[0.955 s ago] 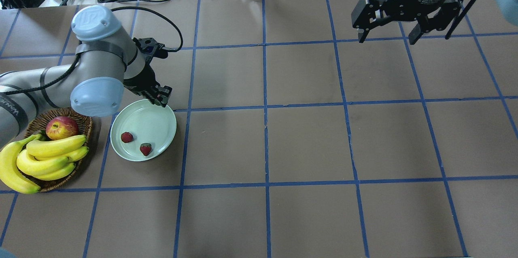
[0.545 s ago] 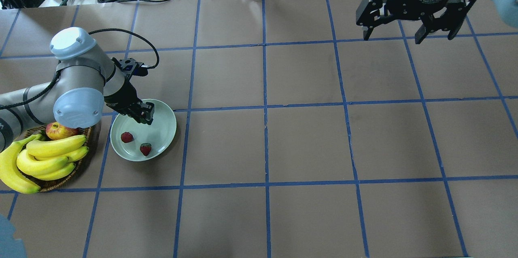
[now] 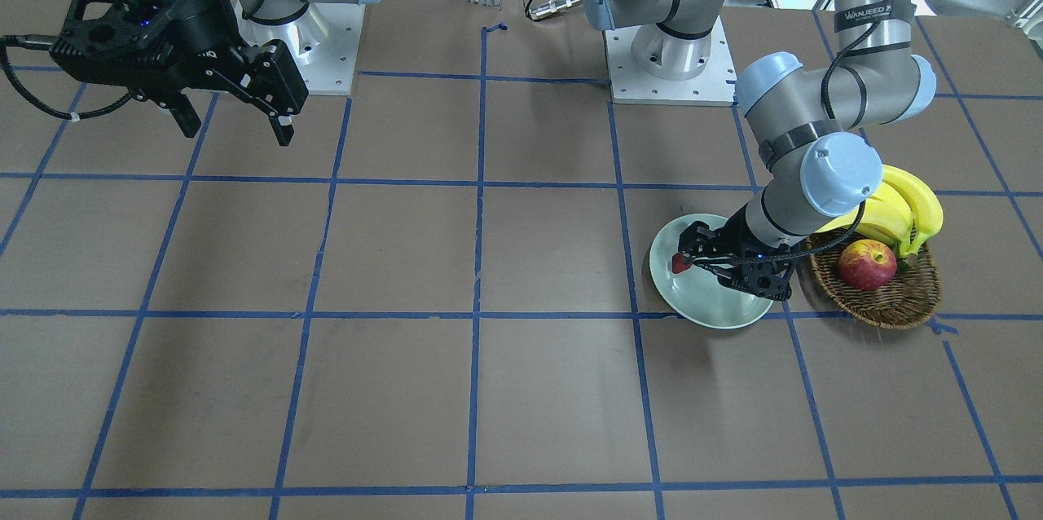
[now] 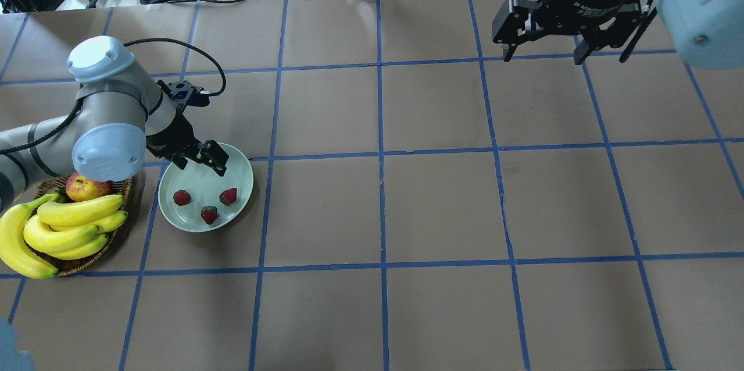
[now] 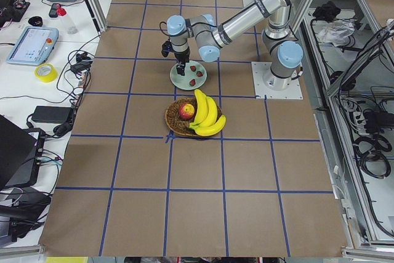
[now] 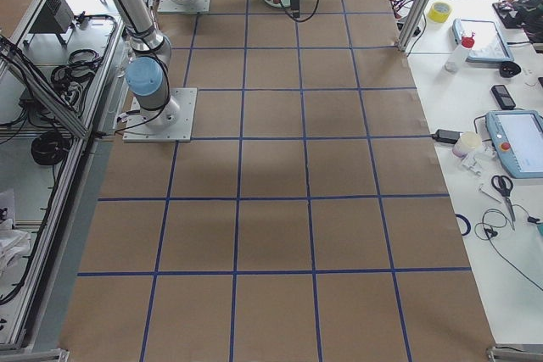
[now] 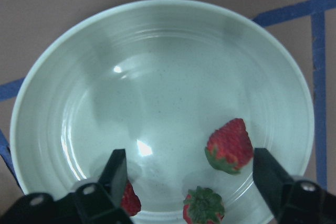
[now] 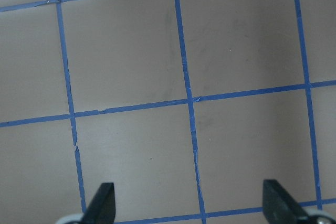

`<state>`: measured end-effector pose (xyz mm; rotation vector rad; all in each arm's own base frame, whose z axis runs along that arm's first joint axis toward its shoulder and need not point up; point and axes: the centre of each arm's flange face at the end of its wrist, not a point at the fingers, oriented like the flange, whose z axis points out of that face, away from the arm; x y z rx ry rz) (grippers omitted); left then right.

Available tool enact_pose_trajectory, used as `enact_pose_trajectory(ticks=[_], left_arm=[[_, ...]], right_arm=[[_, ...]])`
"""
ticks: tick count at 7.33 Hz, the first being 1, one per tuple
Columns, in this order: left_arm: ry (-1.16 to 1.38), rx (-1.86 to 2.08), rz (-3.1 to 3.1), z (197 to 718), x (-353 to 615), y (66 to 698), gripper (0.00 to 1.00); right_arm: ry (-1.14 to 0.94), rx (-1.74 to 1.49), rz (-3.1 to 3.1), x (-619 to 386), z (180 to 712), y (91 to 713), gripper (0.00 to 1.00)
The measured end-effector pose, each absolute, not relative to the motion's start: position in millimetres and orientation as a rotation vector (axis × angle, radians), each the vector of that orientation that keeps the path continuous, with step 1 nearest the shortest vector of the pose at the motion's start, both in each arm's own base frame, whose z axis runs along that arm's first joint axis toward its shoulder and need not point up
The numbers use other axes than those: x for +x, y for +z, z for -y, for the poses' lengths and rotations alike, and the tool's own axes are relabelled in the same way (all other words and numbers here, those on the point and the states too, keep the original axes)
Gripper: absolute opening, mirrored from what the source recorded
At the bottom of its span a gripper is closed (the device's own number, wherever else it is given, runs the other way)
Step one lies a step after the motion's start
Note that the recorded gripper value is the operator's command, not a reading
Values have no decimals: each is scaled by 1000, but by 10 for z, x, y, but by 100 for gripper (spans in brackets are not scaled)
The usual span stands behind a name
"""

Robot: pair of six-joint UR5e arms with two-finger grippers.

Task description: Collect all strawberries into plate

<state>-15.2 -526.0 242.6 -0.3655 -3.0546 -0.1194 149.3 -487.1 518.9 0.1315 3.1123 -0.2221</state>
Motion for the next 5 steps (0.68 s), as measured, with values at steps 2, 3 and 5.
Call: enact_pose_trajectory(ticks=[2, 3, 5], left_arm=[[-106, -400, 3067, 5403, -400, 3283, 97], [-92, -409, 3082, 5406, -606, 3773, 97], [10, -410, 3124, 5275, -1110, 4466, 100]], right_arm=[[-224, 107, -3108, 1508, 4868, 5192, 100], [-226, 103, -3106, 1514, 4867, 5200, 100], [-221, 101, -3109, 1518, 4856, 5261, 100]])
